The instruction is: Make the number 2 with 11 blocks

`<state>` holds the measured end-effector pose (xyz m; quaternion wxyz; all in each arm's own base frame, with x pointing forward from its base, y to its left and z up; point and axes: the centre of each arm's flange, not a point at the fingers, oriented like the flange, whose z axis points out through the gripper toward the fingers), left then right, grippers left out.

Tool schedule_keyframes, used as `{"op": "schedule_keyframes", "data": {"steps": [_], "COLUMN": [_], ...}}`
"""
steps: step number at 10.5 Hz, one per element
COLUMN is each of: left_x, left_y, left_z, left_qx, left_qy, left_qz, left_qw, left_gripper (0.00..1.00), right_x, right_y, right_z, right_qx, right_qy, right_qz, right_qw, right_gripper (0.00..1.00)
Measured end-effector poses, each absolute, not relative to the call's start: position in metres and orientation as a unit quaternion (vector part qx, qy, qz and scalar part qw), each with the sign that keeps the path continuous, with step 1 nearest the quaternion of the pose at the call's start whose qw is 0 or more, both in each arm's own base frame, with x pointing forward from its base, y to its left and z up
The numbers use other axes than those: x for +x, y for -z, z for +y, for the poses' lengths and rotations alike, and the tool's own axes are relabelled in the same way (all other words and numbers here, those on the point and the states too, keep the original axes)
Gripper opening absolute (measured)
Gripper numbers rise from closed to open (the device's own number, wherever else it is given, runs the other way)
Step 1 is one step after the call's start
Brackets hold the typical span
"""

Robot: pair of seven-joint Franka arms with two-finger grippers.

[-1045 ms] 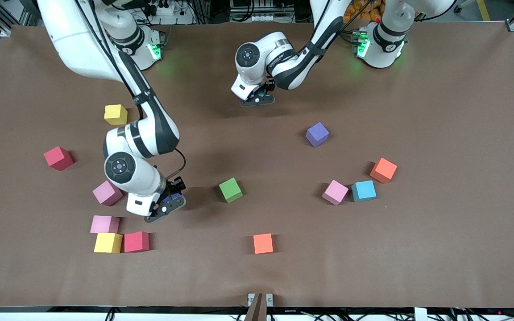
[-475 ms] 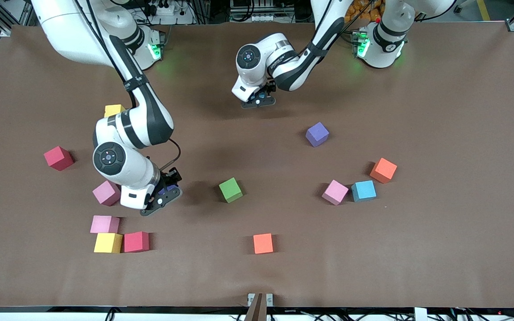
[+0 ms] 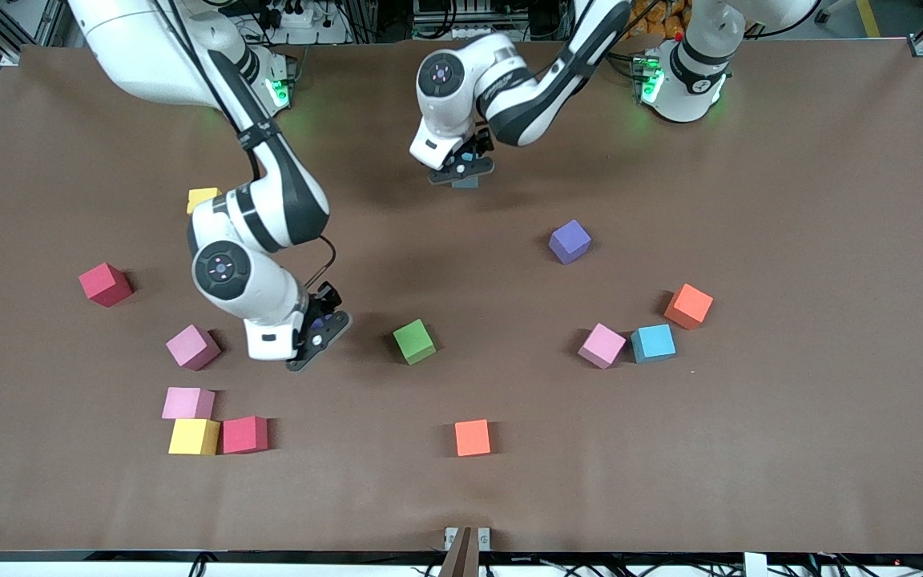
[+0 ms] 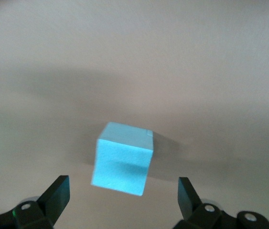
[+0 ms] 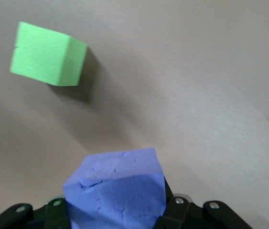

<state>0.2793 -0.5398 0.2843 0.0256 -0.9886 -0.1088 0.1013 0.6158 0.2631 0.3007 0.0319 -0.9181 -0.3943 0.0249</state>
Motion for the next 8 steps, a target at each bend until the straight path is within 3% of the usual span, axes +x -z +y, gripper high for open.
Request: {"op": "schedule_keyframes", "data": {"steps": [5, 6, 8], "left_x": [0.463, 0.489, 0.505], "left_y": [-0.321, -0.318, -0.294], "left_z": [-0.386, -0.348, -0.300], "left_qx": [-0.960, -0.955, -0.954], "left_qy": [-0.067, -0.069, -0.089], "left_qz": [-0.273, -0.288, -0.281], "left_qw": [0.022, 0.030, 0.051], "left_gripper": [1.00, 1.00, 1.00], "right_x": [0.572, 0.558, 0.523], "right_y": [-0.297, -0.294, -0.287], "right_z": [0.314, 0.330, 0.369], "right_qx": [-0.897, -0.889, -0.870], "right_qy": [-0.018, -0.021, -0.028], "right_qz": [-0.441, -0.456, -0.491], "right_qw": [0.030, 0.030, 0.028], "right_gripper": [0.61, 0.61, 0.61]}}
